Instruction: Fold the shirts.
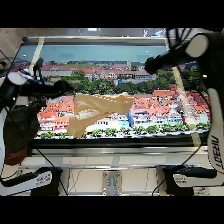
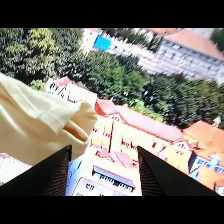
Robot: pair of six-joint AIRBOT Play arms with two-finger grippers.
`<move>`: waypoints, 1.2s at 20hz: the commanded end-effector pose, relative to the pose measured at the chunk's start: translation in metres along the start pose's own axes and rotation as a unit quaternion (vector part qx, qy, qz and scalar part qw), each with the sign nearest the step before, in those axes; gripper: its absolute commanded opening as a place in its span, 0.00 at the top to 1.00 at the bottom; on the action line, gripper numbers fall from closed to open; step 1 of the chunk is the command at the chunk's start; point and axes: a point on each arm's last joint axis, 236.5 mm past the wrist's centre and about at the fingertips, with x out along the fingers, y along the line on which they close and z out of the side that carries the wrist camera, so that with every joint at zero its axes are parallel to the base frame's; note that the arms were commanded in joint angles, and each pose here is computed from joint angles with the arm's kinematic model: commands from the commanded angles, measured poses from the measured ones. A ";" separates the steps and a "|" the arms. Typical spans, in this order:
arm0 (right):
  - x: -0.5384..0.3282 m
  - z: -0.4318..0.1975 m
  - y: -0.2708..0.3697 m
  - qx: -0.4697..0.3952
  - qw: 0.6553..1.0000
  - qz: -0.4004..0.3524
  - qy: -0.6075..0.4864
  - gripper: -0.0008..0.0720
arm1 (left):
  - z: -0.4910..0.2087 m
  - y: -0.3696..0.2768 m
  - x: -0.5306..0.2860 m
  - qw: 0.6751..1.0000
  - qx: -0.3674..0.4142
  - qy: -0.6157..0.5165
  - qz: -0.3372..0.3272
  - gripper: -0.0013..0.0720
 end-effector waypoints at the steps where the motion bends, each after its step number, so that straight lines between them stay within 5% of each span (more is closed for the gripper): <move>1: 0.079 -0.036 0.011 0.032 0.994 0.054 0.087 0.38 | -0.087 0.043 0.017 0.995 -0.072 0.073 0.016 0.18; 10: 0.095 -0.045 0.011 0.026 0.991 0.059 0.114 0.38 | -0.123 0.061 0.045 0.993 -0.093 0.069 0.012 0.18; 11: 0.095 -0.045 0.011 0.026 0.991 0.060 0.114 0.38 | -0.118 0.056 0.047 0.994 -0.095 0.061 -0.002 0.24; 13: 0.097 -0.046 0.010 0.026 0.991 0.059 0.116 0.38 | -0.108 0.040 0.051 0.993 -0.096 0.044 -0.044 0.87; 14: 0.100 -0.047 0.010 0.025 0.991 0.059 0.118 0.38 | -0.103 0.034 0.052 0.994 -0.088 0.037 -0.061 0.97; 24: 0.184 -0.091 0.026 0.063 0.973 0.110 0.195 0.38 | -0.121 0.039 0.065 0.990 -0.102 0.076 -0.069 0.97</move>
